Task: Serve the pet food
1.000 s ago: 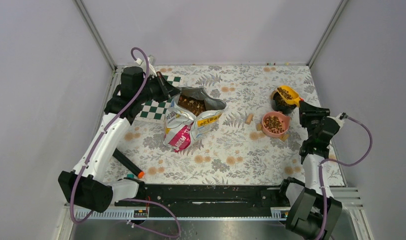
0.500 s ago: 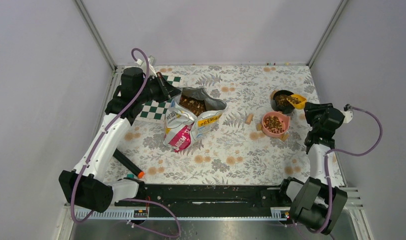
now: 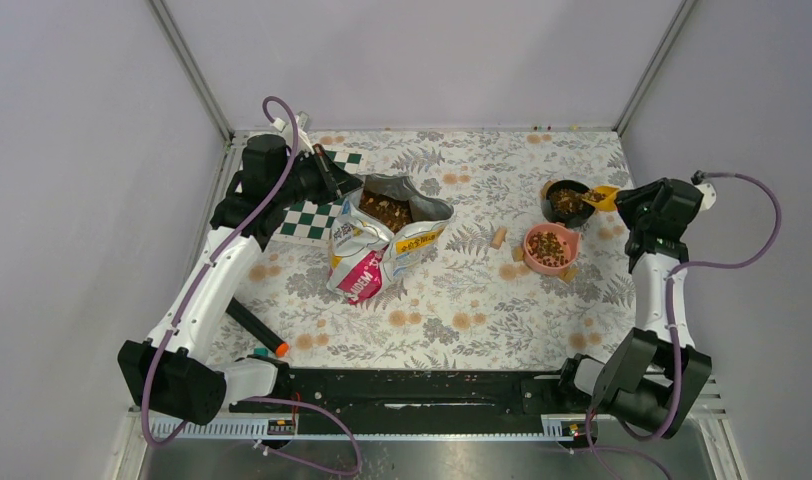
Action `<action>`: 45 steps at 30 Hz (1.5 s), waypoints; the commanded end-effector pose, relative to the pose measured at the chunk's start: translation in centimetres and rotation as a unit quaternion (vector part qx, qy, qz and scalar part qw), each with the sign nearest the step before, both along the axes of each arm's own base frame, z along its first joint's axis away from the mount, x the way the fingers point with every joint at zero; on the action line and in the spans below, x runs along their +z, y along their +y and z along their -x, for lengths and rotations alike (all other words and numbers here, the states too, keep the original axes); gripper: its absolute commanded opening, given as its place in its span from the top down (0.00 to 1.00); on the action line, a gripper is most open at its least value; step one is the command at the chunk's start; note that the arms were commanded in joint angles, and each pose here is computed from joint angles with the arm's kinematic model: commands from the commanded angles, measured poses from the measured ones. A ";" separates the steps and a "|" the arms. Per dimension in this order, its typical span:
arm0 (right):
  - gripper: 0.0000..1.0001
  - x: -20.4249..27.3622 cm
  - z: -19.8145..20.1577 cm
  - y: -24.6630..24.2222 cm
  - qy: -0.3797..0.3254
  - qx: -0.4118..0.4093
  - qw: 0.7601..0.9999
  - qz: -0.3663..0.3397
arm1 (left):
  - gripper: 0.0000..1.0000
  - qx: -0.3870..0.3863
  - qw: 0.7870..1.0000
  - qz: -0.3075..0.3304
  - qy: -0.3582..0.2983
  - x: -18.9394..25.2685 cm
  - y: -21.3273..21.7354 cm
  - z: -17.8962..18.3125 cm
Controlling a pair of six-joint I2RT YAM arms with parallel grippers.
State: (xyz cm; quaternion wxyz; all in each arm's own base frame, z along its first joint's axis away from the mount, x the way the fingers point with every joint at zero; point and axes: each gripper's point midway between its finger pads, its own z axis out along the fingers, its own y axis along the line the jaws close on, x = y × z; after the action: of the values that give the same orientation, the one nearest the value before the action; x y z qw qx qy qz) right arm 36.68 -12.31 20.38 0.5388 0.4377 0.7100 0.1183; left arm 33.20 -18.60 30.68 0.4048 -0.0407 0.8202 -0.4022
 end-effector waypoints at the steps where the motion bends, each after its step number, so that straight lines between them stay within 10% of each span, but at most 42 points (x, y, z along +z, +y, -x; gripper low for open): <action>1: 1.00 1.2 -0.6 0.3 0.038 0.017 0.998 0.057 | 1.00 -0.004 1.000 0.006 -0.006 0.3 0.1 0.1; 13: 1.00 2.0 -1.0 0.1 0.123 -0.014 0.978 0.167 | 1.00 -0.002 1.000 0.003 -0.005 0.2 0.1 -0.1; 26: 1.00 10.5 1.2 10.8 -0.051 0.204 0.976 0.065 | 1.00 -0.011 1.000 0.008 -0.003 0.5 -0.2 0.0; 35: 1.00 17.7 5.2 21.4 -0.246 0.446 0.858 -0.063 | 1.00 -0.021 1.000 0.018 -0.001 0.9 -0.6 0.1; 45: 1.00 16.6 7.8 31.0 -0.249 0.575 0.769 -0.131 | 1.00 -0.019 0.999 0.027 0.000 1.0 -0.8 0.1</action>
State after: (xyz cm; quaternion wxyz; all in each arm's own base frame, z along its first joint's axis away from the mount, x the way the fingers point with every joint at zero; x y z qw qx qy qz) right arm 31.40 15.15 34.09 0.4603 0.0509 0.6798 0.5687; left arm 33.00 -19.23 30.50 0.3873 -0.0388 0.8203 -0.4190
